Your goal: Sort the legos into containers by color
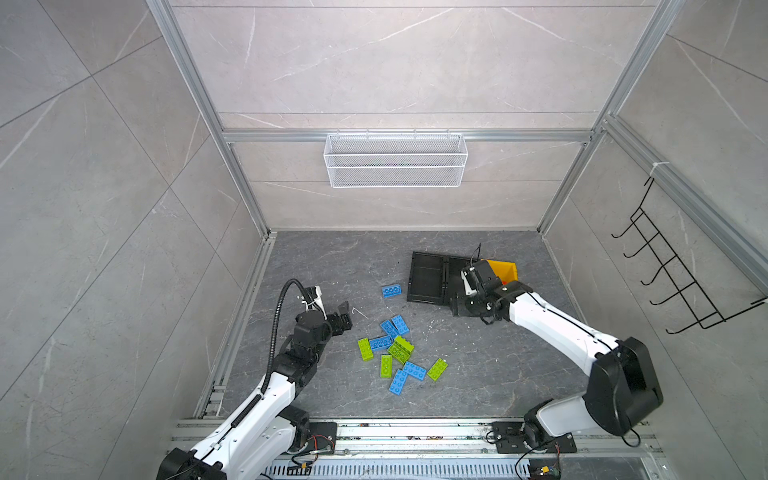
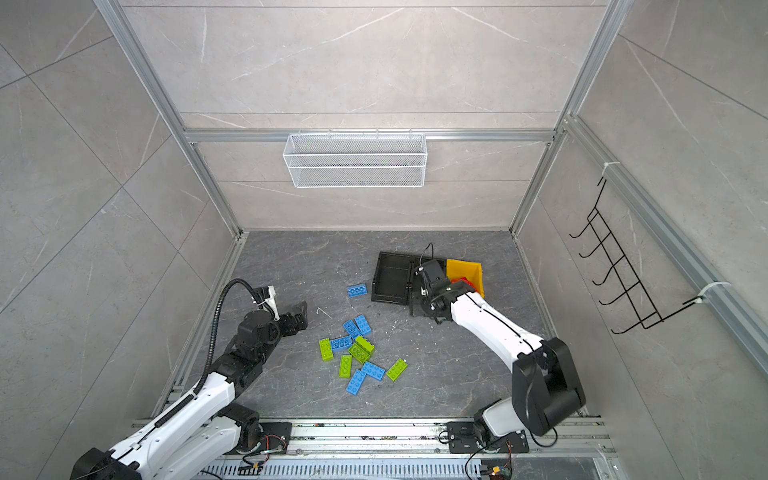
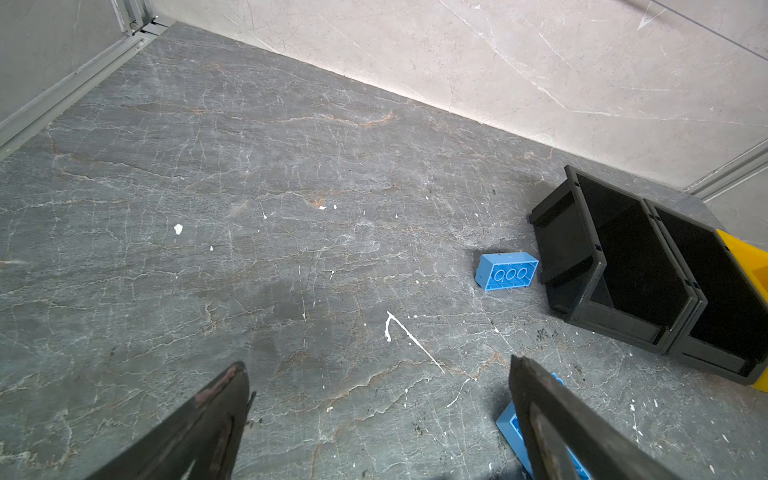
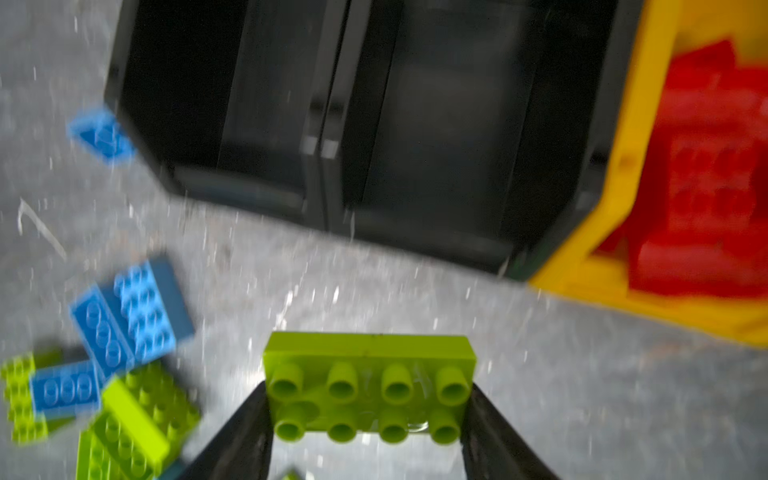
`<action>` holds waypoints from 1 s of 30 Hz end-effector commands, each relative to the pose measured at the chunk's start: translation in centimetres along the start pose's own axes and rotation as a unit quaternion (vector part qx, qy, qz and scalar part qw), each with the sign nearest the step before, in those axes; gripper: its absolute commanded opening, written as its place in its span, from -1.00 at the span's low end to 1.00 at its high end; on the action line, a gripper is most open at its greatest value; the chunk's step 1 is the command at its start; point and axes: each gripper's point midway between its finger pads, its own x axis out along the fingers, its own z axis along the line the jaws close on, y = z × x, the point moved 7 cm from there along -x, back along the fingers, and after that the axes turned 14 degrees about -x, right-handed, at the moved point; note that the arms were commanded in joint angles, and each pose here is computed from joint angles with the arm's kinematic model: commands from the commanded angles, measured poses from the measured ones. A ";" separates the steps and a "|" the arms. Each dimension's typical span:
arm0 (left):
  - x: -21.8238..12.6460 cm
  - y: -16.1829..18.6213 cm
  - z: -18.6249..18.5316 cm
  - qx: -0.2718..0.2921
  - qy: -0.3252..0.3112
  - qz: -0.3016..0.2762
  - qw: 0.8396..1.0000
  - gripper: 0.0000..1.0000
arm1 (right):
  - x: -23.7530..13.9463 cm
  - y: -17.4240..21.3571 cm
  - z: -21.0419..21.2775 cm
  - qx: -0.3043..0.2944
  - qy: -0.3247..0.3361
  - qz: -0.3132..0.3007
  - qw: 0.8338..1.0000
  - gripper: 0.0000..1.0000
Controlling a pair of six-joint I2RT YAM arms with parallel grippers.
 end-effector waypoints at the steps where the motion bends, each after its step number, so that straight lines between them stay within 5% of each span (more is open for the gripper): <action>1: -0.3 -1.1 -0.9 -0.003 0.025 -0.019 1.000 0.99 | 1.8 -3.2 -1.3 -0.016 -0.016 -0.030 0.999 -0.11; 9: -0.3 -1.0 -0.6 0.002 0.019 -0.025 1.000 0.99 | 4.6 -6.6 -3.7 -0.008 -0.002 -0.026 1.000 -0.07; 14: -0.4 -1.2 -1.0 0.000 0.029 -0.022 0.999 0.99 | 5.0 -6.8 -5.0 -0.003 0.014 -0.013 1.000 0.15; 17: -0.5 -1.1 -0.8 0.001 0.029 -0.023 0.999 0.99 | 4.8 -6.8 -5.1 -0.006 0.011 -0.006 1.000 0.44; 25: -0.9 -1.4 -1.4 -0.001 0.048 -0.020 0.999 0.99 | 1.0 -6.7 -4.5 -0.020 -0.007 -0.027 0.999 0.62; 30: -1.1 -1.5 -1.3 0.001 0.050 -0.027 0.998 0.99 | -3.4 -2.7 -0.8 -0.060 -0.059 -0.019 0.996 0.62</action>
